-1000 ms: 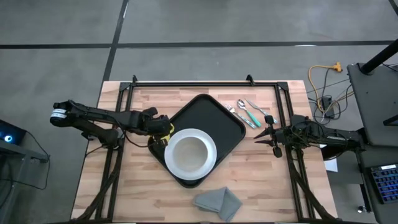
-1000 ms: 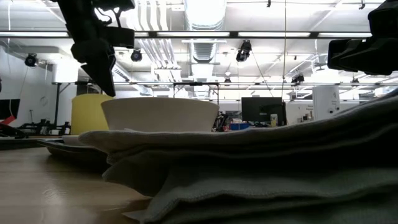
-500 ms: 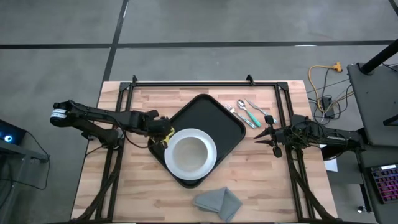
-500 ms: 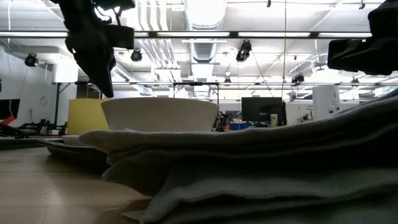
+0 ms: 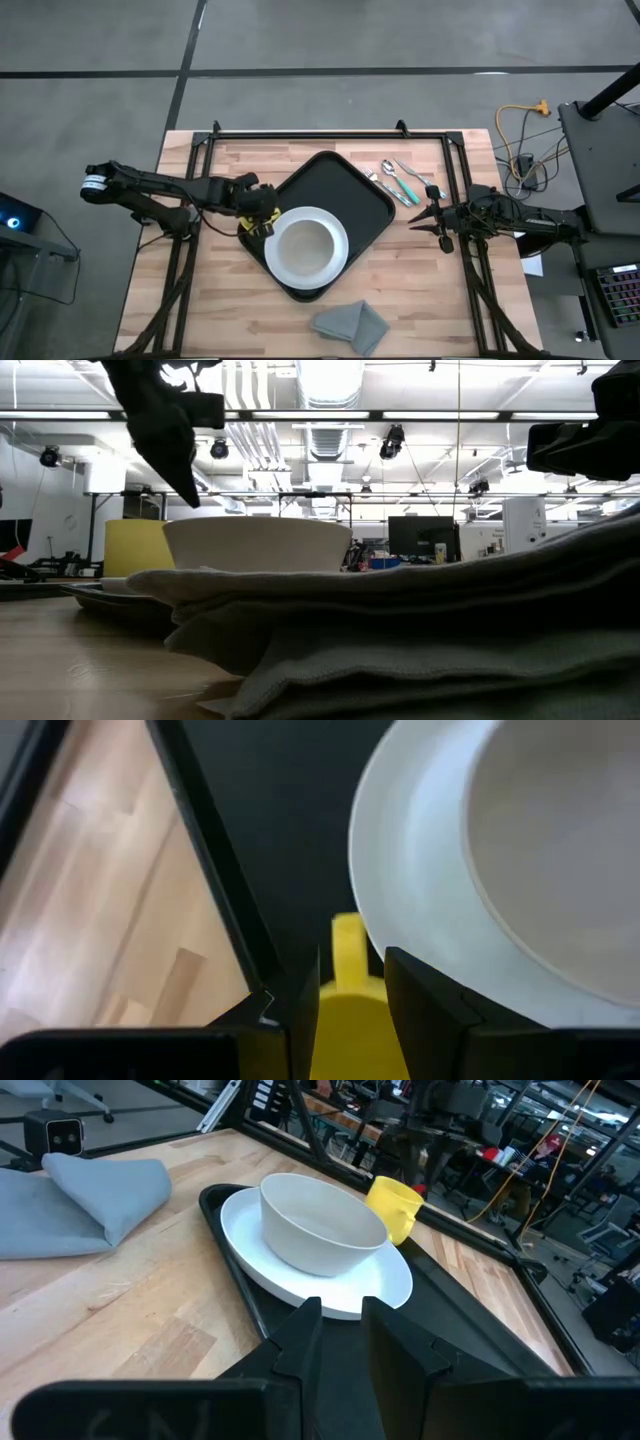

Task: Set up tray
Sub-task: Adjust the yellow mug on the black serving tray

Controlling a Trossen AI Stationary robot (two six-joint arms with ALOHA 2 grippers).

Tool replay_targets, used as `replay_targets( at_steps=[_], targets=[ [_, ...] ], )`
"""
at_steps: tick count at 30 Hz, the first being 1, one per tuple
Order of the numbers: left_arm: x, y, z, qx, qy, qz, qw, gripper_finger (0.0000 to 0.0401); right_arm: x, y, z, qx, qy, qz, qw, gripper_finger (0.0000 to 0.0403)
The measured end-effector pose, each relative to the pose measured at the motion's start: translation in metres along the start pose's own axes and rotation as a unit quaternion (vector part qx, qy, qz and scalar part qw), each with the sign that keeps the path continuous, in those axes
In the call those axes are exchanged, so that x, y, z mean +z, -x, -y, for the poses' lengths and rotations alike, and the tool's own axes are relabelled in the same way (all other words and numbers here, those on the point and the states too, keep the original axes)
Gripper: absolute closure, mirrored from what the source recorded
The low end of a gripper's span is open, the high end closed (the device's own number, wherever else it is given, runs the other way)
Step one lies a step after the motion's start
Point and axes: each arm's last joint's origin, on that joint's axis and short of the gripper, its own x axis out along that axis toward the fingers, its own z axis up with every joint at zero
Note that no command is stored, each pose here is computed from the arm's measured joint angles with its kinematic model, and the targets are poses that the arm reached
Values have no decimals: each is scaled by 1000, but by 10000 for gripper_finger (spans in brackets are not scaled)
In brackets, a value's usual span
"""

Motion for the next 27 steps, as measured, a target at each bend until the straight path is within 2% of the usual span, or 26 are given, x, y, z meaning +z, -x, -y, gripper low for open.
replay_targets(
  at_steps=[12, 27],
  targets=[
    [7, -18, 7, 13, -35, 5, 999, 300, 0, 0, 0, 0, 0, 0, 1000, 335],
    [1, -26, 2, 35, -40, -9, 999, 300, 0, 0, 0, 0, 0, 0, 1000, 335]
  ],
)
